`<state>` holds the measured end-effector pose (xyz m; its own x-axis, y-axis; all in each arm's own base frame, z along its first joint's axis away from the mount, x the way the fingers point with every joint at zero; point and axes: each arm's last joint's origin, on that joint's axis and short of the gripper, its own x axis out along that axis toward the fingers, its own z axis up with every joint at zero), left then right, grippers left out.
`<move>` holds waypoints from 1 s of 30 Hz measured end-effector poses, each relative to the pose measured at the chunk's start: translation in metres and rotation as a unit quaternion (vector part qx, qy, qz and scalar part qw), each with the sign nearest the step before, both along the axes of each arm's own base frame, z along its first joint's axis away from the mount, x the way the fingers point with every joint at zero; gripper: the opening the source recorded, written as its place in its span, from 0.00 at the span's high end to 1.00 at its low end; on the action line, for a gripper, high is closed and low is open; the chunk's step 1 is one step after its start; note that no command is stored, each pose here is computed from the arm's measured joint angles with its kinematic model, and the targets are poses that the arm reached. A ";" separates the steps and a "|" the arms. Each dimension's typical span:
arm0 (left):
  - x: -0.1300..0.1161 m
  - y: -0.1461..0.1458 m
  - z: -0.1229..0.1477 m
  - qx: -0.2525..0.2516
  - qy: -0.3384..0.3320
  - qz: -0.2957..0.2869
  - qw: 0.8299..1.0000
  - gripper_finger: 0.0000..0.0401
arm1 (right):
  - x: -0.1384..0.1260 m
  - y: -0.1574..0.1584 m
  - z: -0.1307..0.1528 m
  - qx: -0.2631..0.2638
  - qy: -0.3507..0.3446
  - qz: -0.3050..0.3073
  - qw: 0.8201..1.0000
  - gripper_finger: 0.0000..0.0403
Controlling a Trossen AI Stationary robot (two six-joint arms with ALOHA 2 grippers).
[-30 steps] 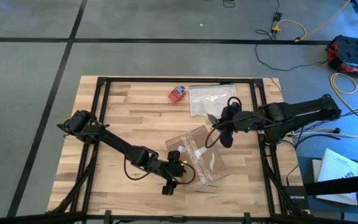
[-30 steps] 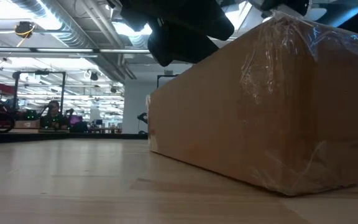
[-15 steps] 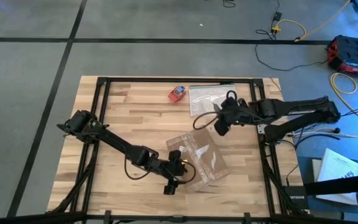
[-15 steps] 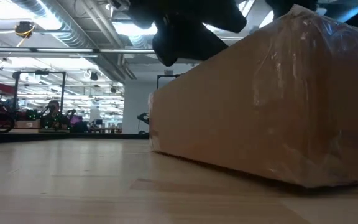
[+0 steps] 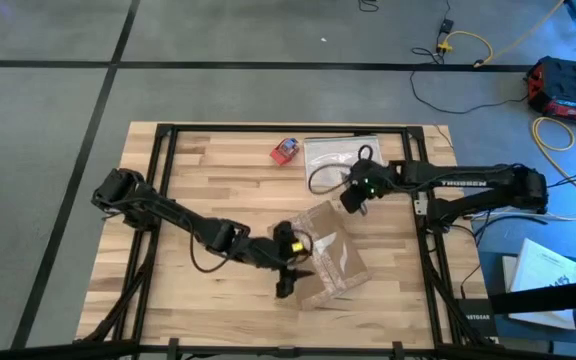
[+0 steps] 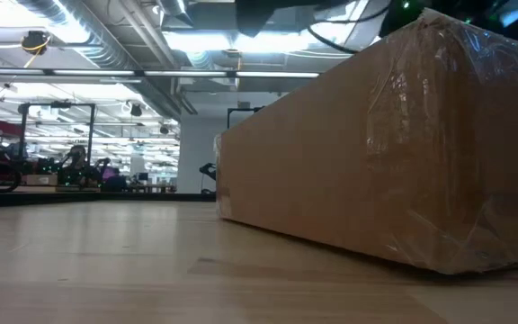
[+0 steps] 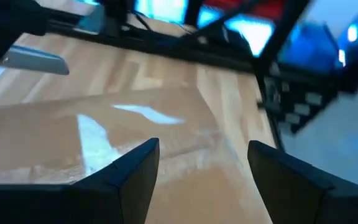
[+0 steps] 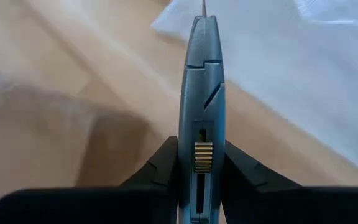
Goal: Unpack boxes
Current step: Open the box using the silver cutter
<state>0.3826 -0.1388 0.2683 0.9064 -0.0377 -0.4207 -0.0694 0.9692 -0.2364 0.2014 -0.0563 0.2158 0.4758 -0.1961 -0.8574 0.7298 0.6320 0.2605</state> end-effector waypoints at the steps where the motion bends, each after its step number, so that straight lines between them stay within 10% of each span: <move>1: 0.001 0.003 0.003 -0.013 -0.004 0.011 1.000 0.42 | -0.002 -0.007 0.000 0.002 -0.002 -0.010 1.000 0.85; 17: 0.016 0.050 0.012 -0.091 -0.018 0.105 0.990 0.42 | -0.034 -0.107 -0.031 0.137 -0.050 -0.111 0.983 0.85; 30: 0.017 0.056 0.011 -0.076 -0.016 0.105 0.991 0.42 | -0.072 -0.067 -0.037 0.201 -0.109 -0.138 0.964 0.85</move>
<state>0.3992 -0.0830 0.2797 0.9136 0.0933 -0.3957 -0.2569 0.8869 -0.3840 0.1295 -0.1229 0.1792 0.6298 -0.0145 -0.7766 0.7567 0.2372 0.6092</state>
